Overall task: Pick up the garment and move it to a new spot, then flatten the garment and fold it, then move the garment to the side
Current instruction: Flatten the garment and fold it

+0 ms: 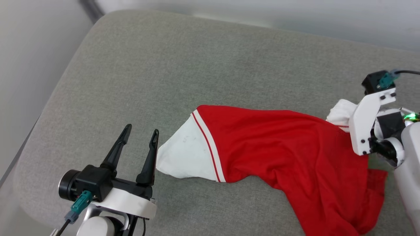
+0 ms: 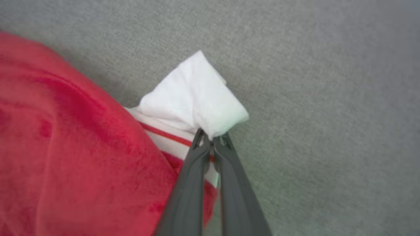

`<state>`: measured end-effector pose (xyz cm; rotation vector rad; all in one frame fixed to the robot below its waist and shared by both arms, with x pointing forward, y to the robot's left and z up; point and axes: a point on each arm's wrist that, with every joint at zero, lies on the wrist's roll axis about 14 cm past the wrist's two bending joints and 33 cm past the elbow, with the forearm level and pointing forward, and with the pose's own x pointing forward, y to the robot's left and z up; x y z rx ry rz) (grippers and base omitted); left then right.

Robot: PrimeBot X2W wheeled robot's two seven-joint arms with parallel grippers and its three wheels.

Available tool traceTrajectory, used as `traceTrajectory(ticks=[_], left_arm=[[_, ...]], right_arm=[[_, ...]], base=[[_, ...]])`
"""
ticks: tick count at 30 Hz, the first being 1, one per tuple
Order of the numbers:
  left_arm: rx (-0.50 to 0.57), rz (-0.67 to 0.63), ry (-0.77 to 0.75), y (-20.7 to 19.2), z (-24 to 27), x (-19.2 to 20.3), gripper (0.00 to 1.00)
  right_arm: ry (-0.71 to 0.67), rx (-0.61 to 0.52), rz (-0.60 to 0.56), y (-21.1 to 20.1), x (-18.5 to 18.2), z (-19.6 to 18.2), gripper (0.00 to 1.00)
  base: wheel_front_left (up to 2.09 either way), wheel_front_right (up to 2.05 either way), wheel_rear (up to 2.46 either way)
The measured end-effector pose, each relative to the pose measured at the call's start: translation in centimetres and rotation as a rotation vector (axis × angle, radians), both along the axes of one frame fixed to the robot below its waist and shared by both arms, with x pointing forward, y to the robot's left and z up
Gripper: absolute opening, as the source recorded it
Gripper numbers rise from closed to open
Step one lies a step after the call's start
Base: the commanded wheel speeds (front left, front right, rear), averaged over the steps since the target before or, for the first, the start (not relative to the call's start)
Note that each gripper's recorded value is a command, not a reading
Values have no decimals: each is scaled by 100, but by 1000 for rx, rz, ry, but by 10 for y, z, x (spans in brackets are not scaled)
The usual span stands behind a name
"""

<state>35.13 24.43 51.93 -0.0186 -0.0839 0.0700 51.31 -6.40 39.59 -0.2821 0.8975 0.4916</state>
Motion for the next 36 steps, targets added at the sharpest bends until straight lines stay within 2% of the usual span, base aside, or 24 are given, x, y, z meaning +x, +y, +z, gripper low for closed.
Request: traceTrajectory(ticks=[7,13,17,20,23,24,25,26,29,31,36], left_arm=[[-16,-41,-30,-11,6,3,100],[-22,-87,-50,-25,10,9,100],[-26,-118,-46,-33,8,12,100],[-27,-142,-46,-40,7,17,100],[-32,-163,-40,-46,5,22,100],[-33,-169,-38,-47,4,23,100],[-30,-175,-35,-48,3,24,100],[-30,-181,-33,-50,3,25,100],[-30,-195,-28,-53,2,27,100],[-35,-202,-28,-55,3,28,100],[-45,-217,-48,-59,10,27,100]], right_arm=[[-258,171,-96,-25,15,68,0],[-396,233,-237,-83,-8,88,0],[-381,235,-400,-134,-41,68,0],[-299,167,-498,-166,-80,31,0],[-218,158,-580,-176,-113,1,0],[-195,157,-594,-176,-120,-7,7],[-179,156,-605,-176,-126,-12,43],[-167,157,-616,-176,-131,-16,100],[-159,153,-613,-173,-139,-19,100],[-211,171,-607,-171,-135,-8,100],[-514,264,-549,-165,-104,66,100]], base=[[0,0,0],[0,0,0],[0,0,0],[0,0,0],[0,0,0],[0,0,0],[0,0,0],[0,0,0],[0,0,0],[0,0,0],[0,0,0]])
